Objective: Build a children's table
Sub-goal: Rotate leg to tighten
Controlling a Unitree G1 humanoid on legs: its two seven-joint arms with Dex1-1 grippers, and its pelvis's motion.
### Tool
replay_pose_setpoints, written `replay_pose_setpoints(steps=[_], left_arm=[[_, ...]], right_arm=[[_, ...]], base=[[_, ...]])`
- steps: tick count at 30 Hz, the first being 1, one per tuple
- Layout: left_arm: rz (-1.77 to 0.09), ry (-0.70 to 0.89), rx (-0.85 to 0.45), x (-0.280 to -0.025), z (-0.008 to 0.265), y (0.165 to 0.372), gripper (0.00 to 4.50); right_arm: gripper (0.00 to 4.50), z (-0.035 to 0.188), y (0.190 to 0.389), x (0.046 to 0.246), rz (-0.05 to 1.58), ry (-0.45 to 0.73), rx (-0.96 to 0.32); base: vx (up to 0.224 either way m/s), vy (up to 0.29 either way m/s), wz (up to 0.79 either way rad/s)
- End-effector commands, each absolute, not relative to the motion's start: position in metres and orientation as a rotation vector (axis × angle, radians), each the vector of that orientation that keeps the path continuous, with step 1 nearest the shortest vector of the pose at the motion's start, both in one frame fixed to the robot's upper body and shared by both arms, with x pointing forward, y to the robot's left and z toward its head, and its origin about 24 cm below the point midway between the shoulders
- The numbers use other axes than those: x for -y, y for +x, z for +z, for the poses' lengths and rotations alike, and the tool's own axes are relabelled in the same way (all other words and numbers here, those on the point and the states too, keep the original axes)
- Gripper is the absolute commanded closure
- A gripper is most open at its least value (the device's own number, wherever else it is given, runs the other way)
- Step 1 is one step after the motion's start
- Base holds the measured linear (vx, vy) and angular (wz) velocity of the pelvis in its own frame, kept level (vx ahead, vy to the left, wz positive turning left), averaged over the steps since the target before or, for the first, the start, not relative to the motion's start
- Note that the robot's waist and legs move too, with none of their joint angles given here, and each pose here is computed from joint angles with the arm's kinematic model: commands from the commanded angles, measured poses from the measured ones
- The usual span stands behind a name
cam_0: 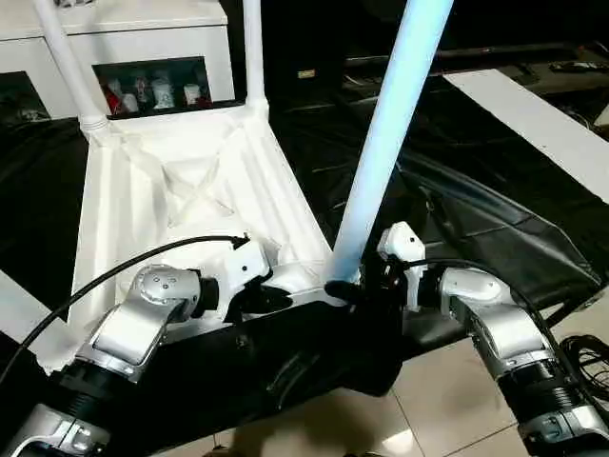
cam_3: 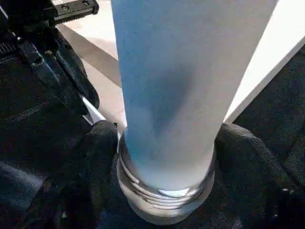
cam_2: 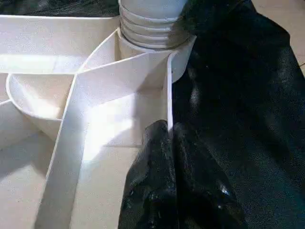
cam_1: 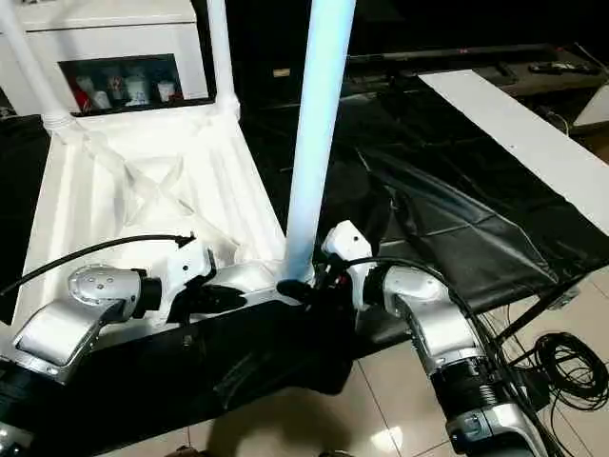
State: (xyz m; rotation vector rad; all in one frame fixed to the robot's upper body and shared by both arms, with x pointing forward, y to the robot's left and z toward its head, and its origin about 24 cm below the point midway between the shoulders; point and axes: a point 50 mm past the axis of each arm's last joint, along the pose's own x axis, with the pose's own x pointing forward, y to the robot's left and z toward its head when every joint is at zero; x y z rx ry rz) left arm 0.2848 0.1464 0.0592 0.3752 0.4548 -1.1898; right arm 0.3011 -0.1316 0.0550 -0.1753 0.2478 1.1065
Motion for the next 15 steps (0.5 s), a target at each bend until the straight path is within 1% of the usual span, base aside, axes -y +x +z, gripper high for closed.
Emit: replay_pose_setpoints(steps=[1,6,10,13,15], left_arm=[[-1.245,0.352,-0.45,-0.14,0.058,0.28,4.5],[-1.246,0.354,-0.453,-0.14,0.058,0.281,4.5],[-1.241,0.355,-0.455,-0.14,0.057,0.281,4.5],[-1.223,0.35,-0.452,-0.139,0.056,0.283,4.5],[-1.17,0.34,-0.443,-0.135,0.054,0.289,4.5]], right_arm=[[1.49,0.052,0.3,0.134,1.099,-0.175,-0.266],[1.8,0.049,0.299,0.135,1.099,-0.177,-0.276],[1.89,0.046,0.299,0.135,1.087,-0.189,-0.284],[1.9,0.043,0.3,0.136,1.057,-0.195,-0.287],[1.91,0.038,0.303,0.136,0.976,-0.174,-0.286]], base=[[0.0,0.0,0.0],[0.0,0.0,0.0],[0.0,0.0,0.0],[0.0,0.0,0.0],[0.0,0.0,0.0]])
